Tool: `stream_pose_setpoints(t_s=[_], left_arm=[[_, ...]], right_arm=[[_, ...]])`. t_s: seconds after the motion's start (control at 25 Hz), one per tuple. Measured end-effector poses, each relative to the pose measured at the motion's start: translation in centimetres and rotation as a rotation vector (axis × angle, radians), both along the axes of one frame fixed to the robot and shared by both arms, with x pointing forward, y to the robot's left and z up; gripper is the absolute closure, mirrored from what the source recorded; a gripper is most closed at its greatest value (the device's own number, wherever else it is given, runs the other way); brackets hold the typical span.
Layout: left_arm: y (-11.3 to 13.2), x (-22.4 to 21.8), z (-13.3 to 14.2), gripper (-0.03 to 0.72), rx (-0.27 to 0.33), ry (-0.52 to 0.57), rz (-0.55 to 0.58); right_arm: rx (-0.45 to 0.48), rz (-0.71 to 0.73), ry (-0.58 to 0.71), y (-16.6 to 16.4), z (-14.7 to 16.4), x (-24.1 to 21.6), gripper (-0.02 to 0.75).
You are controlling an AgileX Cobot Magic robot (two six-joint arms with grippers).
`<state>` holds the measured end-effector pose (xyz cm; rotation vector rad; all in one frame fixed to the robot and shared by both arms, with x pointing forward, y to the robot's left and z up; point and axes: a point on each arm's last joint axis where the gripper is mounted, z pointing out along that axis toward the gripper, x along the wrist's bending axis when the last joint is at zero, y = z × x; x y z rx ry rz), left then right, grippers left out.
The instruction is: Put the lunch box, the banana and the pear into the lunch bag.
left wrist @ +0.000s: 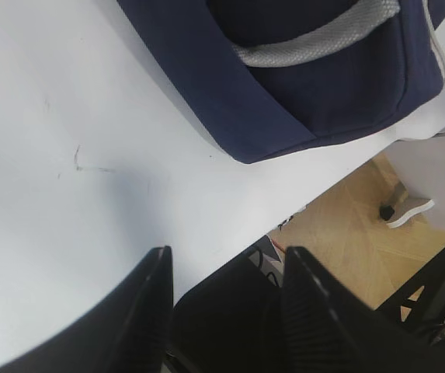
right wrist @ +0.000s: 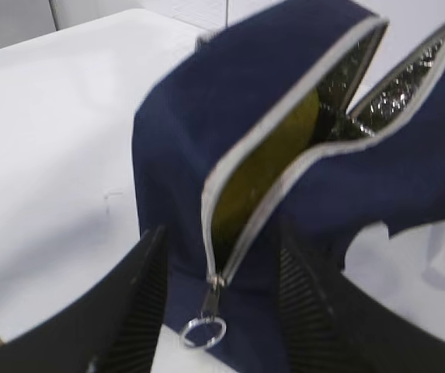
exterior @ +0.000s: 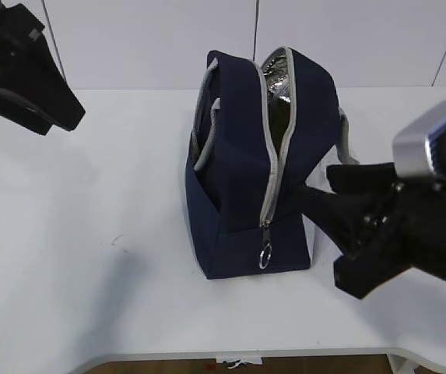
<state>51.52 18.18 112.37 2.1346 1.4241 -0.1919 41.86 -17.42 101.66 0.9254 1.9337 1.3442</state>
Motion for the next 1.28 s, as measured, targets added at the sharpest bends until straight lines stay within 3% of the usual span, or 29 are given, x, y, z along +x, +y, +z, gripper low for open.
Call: stream_pose_setpoints(t_s=[0.2,0.4,1.28], left_arm=[[0.0,0.0,0.0,0.337,0.0,0.0,0.0],[0.0,0.0,0.0,0.337,0.0,0.0,0.0],[0.0,0.0,0.0,0.337,0.0,0.0,0.0]], right_arm=[[0.031,-0.018,-0.007,-0.9,-2.3,-1.2,0.39],[0.078,-0.049,0.071,-0.7,-3.7,-0.8,0.39],[-0.007,-0.003,0.153,1.2,-9.7,1.2,0.39]])
